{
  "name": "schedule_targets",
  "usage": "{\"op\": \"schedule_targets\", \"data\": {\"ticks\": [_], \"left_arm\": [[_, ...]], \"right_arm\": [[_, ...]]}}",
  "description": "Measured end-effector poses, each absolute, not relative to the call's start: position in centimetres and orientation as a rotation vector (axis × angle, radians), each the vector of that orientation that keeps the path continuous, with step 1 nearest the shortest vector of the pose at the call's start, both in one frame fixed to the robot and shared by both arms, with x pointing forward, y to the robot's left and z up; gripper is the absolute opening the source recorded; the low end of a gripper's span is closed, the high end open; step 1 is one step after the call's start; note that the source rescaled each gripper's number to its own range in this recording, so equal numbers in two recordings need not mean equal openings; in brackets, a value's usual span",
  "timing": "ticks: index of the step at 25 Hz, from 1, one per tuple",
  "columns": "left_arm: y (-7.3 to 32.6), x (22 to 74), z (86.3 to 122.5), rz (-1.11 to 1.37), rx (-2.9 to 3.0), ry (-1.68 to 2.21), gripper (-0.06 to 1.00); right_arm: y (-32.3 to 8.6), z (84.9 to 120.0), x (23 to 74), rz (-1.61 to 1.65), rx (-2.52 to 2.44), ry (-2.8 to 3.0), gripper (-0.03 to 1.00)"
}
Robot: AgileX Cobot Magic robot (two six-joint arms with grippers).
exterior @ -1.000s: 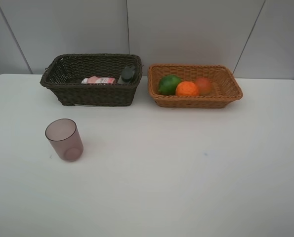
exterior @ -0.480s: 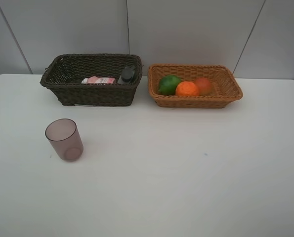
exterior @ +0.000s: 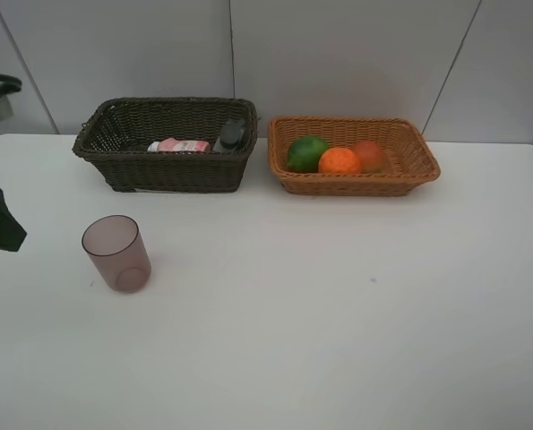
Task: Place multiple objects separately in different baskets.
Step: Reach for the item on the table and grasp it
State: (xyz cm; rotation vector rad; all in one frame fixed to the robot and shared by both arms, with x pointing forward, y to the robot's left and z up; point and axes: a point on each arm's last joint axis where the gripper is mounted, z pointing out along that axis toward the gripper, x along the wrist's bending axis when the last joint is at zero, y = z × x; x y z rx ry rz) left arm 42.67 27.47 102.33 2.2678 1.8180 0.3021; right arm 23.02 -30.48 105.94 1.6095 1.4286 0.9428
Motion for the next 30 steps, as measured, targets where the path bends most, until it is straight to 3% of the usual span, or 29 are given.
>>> {"op": "schedule_targets", "data": {"ticks": [11,30], "left_arm": [[22.8,49.6,99.6,0.232,2.484,1.609,1.0],[22.2,52.0,94.3,0.179,2.565,1.622,1.0]], "right_arm": [[-30.5,105.9,23.0,0.942,1.608,1.429,0.92],[-30.5,105.9,23.0,0.942,1.608,1.429,0.92]]}}
